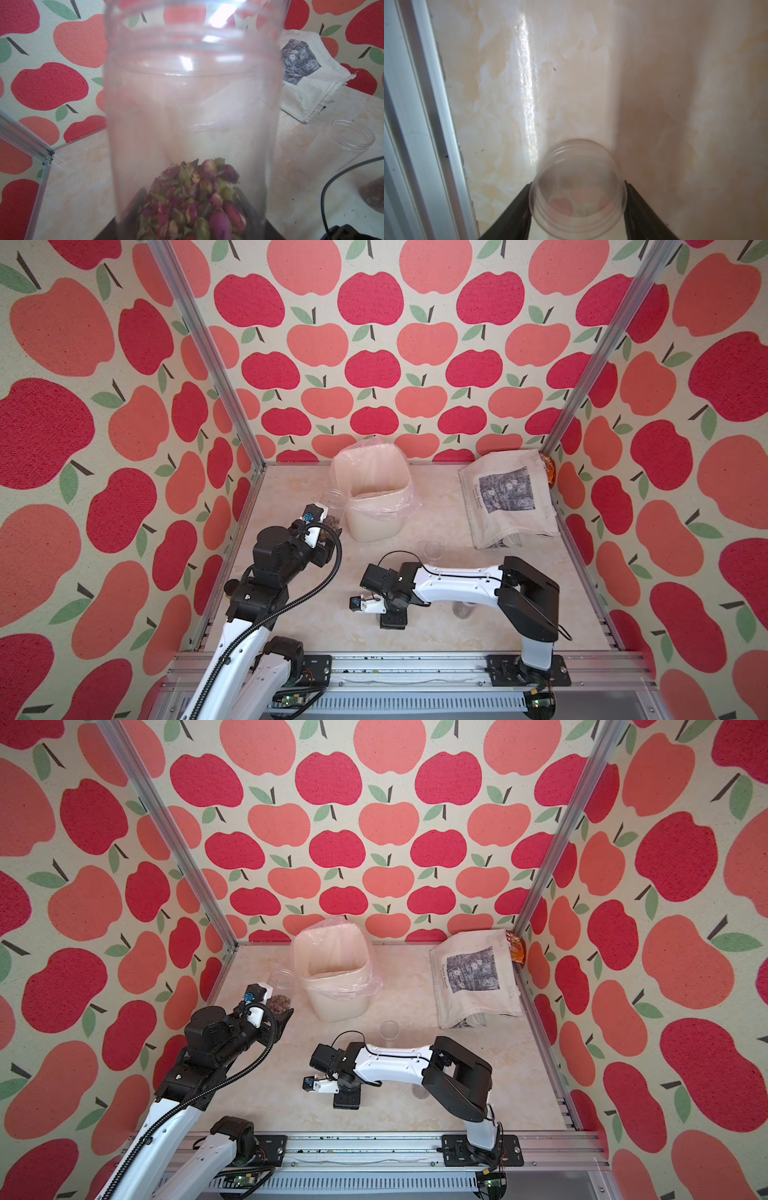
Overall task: Empty the moldy dried flower tea in the jars
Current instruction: Place the lid at the center of the board.
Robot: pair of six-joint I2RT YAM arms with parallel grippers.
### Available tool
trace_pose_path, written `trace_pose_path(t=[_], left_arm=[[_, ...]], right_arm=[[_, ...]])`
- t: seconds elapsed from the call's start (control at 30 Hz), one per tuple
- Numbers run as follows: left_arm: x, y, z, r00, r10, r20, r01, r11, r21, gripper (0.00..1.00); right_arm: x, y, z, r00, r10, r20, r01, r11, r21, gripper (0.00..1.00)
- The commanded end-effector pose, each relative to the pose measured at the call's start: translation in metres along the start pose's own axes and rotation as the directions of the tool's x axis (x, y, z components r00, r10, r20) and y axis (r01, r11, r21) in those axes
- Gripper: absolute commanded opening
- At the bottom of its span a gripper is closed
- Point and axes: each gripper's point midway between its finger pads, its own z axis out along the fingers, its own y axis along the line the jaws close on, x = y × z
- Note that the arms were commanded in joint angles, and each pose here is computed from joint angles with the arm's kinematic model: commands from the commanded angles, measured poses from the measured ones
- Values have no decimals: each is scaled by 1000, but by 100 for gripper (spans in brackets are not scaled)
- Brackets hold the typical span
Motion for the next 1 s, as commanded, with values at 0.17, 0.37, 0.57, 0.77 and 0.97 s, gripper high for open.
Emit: trace_pose_path(t=[0.17, 0.37, 0.57, 0.77, 0.97], left_arm=[[-18, 0, -2, 999, -17, 51, 17, 1000, 11, 0], [-21, 1, -2, 999, -18, 49, 17, 1000, 11, 0], [-29, 3, -4, 999, -14, 45, 13, 1000, 7, 0], [-44, 11, -4, 1000, 26, 3, -26, 999, -19, 0], [-61, 24, 2, 990, 100, -100, -104, 994, -40, 0]], right_arm=[[8, 10, 9, 998, 46, -33, -47, 998, -33, 72], [-3, 8, -5, 998, 56, 24, -55, 998, -20, 82], [-21, 0, -42, 990, 37, 134, -42, 998, 36, 86], [-40, -12, -97, 953, 12, 303, -52, 991, 127, 93], [-48, -28, -160, 864, 18, 503, -140, 969, 206, 99]])
